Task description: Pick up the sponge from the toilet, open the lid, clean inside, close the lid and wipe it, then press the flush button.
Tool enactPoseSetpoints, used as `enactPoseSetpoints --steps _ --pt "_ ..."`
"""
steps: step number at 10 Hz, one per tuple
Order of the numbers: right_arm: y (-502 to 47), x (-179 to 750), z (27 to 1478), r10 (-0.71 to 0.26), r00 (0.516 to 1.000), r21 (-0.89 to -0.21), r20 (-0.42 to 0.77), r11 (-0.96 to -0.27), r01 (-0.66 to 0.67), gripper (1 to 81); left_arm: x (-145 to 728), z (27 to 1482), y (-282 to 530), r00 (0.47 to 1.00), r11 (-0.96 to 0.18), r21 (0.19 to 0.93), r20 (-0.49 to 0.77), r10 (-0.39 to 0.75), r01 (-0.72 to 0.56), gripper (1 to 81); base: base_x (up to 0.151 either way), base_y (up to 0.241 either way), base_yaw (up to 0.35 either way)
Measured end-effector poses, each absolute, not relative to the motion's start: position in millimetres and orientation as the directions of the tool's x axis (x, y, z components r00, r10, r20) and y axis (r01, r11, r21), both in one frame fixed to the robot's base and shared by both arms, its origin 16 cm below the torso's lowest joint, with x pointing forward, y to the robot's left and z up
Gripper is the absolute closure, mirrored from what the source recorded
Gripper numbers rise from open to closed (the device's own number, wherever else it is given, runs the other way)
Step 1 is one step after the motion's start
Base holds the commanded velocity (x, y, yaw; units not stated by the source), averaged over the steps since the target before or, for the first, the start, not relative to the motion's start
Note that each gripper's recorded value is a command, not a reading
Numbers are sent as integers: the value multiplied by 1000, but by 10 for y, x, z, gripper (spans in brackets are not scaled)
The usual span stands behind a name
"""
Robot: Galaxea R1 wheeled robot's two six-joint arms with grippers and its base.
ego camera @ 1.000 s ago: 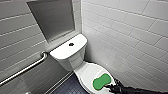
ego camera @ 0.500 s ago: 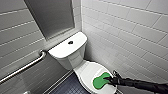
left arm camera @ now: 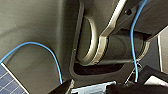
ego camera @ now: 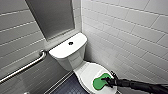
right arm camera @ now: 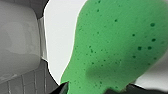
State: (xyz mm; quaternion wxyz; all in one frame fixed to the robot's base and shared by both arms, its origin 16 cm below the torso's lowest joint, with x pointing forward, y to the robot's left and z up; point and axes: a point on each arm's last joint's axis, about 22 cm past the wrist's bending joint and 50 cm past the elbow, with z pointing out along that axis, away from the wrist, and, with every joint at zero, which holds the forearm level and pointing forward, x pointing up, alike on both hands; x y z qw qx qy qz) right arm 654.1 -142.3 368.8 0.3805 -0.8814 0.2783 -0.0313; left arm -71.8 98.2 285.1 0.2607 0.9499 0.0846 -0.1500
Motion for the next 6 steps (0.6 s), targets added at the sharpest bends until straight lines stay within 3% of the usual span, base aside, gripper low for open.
enactPoseSetpoints --steps 3,6 --pt "-1315 6602 3693 -562 797 -675 -222 -502 -542 10 -728 2839 1010 936 -853 456 -338 98 254 10 0 0 0" --pt "-1361 6668 3564 -597 770 -649 -226 -497 -576 10 -741 2820 1057 934 -858 444 -342 104 258 10 0 0 0"
